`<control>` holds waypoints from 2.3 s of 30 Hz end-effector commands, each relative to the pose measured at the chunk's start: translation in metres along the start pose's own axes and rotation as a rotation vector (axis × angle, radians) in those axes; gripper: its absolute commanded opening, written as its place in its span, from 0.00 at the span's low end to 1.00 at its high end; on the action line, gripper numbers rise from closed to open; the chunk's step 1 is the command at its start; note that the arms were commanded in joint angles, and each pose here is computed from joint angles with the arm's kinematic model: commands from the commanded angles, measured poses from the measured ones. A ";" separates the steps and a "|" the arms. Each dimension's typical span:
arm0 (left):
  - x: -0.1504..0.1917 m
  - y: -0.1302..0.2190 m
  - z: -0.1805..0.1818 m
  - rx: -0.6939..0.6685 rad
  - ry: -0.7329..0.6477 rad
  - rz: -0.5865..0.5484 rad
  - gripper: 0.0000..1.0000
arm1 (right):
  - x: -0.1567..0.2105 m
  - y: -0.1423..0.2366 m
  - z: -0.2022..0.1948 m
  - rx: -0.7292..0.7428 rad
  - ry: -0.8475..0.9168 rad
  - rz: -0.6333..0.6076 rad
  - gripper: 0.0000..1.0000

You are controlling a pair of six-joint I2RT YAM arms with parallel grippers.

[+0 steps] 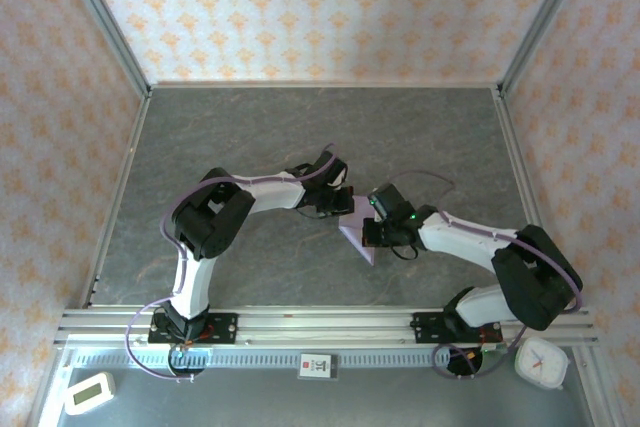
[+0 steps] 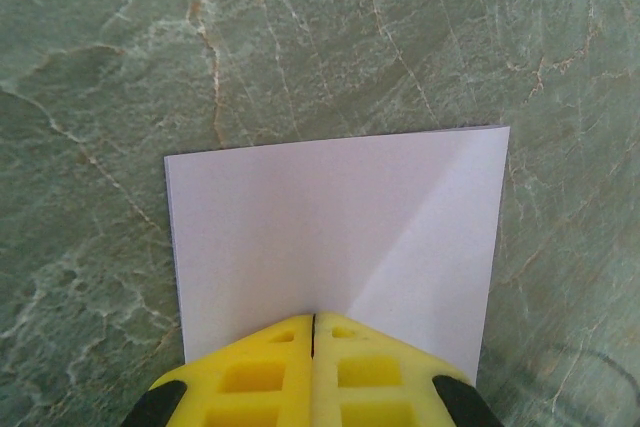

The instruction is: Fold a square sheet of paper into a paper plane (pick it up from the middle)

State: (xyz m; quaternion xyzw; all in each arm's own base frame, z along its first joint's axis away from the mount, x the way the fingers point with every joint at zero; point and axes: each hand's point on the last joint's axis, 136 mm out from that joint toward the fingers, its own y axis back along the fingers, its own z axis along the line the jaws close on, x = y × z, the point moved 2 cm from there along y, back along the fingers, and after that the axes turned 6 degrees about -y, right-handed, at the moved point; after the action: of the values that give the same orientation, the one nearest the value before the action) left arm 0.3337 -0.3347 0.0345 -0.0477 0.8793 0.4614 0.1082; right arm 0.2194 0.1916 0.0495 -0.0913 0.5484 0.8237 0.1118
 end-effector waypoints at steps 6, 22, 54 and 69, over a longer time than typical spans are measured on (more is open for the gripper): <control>0.031 -0.005 0.048 -0.191 0.024 0.080 0.00 | 0.009 -0.007 -0.011 0.020 -0.018 0.020 0.00; 0.033 -0.007 0.050 -0.190 0.031 0.083 0.00 | -0.005 -0.004 -0.004 0.028 -0.005 -0.007 0.00; 0.034 -0.006 0.051 -0.190 0.036 0.078 0.00 | 0.002 -0.015 -0.016 0.066 -0.007 0.017 0.00; 0.032 -0.005 0.048 -0.184 0.037 0.070 0.00 | 0.019 -0.027 -0.031 0.093 -0.014 0.067 0.00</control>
State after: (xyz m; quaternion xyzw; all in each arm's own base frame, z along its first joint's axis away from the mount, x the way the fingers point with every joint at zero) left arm 0.3324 -0.3316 0.0342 -0.0529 0.8754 0.4655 0.1191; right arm 0.2235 0.1920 0.0342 -0.0818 0.5527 0.8221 0.1092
